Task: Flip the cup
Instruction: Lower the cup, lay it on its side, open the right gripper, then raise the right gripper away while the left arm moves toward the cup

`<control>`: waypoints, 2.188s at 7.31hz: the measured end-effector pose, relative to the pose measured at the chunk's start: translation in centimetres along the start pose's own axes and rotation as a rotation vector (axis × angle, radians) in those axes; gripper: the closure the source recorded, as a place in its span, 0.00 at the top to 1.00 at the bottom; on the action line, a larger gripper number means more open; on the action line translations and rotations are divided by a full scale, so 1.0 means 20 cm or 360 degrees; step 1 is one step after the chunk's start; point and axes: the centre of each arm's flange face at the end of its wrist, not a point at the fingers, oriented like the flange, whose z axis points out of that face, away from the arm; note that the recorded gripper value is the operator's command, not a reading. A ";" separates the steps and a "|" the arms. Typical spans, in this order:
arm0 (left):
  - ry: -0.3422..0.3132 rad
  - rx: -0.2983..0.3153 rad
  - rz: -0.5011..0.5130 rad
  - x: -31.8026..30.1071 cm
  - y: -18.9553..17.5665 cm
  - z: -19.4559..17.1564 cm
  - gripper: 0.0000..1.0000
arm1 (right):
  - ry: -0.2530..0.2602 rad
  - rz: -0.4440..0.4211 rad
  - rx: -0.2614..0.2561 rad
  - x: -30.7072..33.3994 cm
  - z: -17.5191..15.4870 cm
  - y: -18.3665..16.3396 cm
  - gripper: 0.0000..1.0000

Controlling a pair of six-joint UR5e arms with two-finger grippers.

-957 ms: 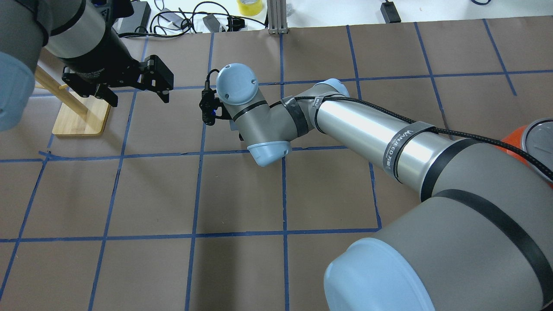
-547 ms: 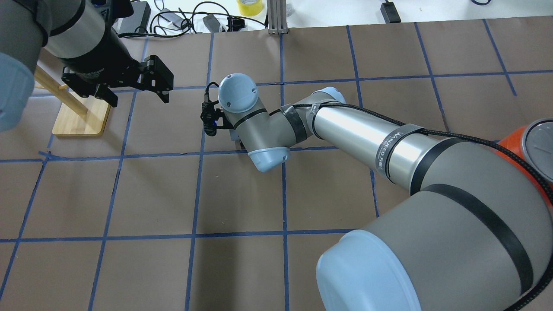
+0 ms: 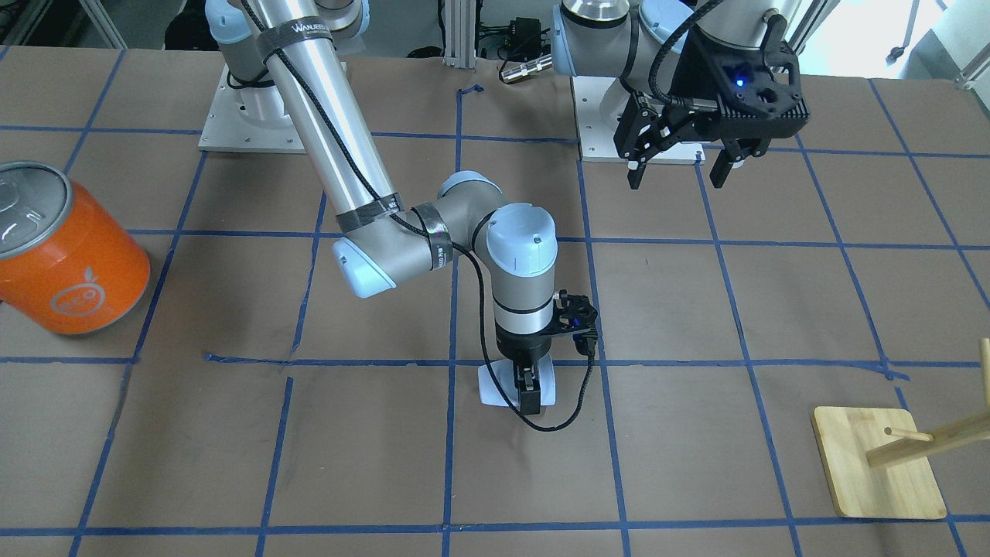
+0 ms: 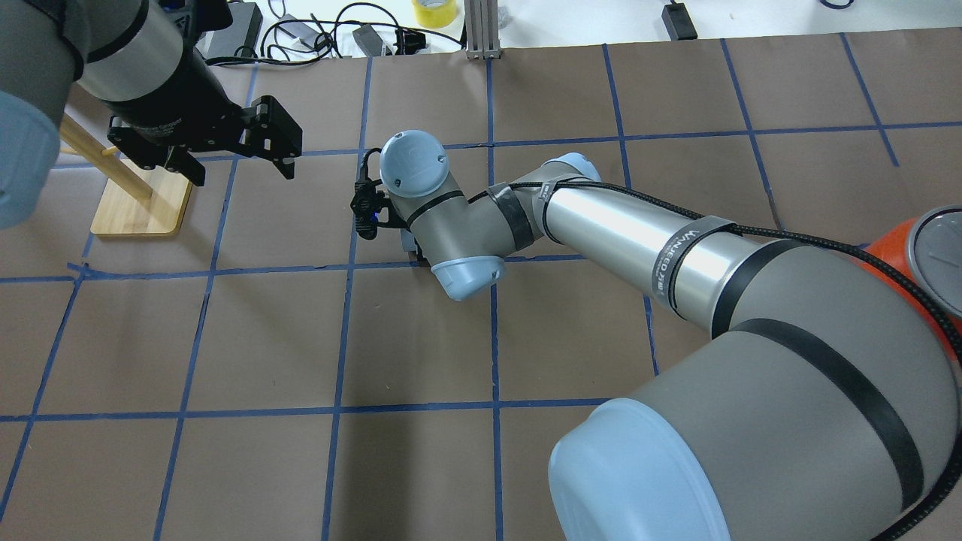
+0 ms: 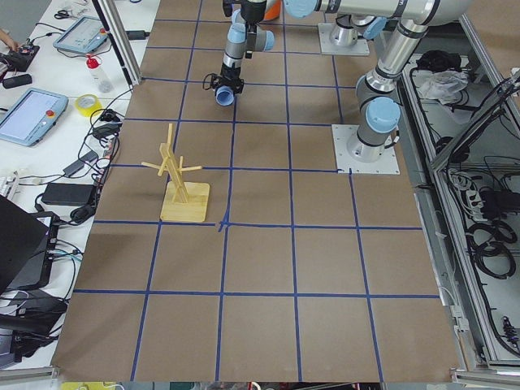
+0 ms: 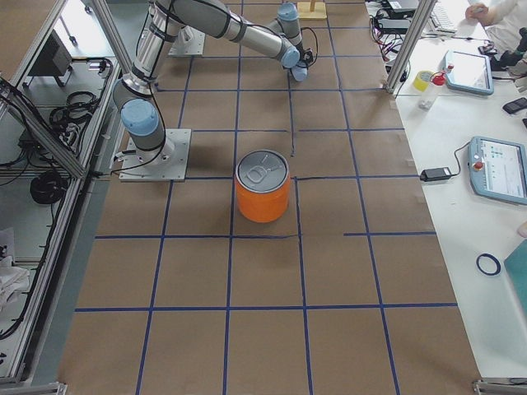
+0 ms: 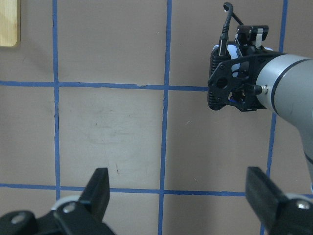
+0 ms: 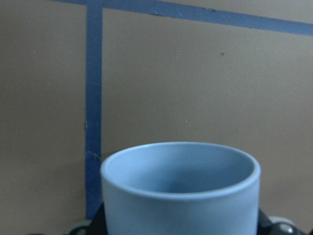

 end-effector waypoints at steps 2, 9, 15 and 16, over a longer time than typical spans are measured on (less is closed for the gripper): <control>0.0000 0.0000 0.0000 0.00 0.00 0.00 1.00 | -0.0015 0.0028 0.0031 0.00 -0.01 -0.01 1.00; -0.0005 -0.0001 0.0000 0.00 0.00 0.00 1.00 | 0.0050 0.0232 0.0066 0.11 -0.39 0.03 1.00; 0.0037 -0.0029 -0.0011 -0.01 -0.05 0.08 1.00 | 0.0173 0.1802 -0.0019 0.55 -0.95 1.01 1.00; 0.0066 -0.0034 -0.0008 0.00 -0.11 0.18 1.00 | 0.0113 0.2096 -0.0115 0.56 -1.04 1.23 1.00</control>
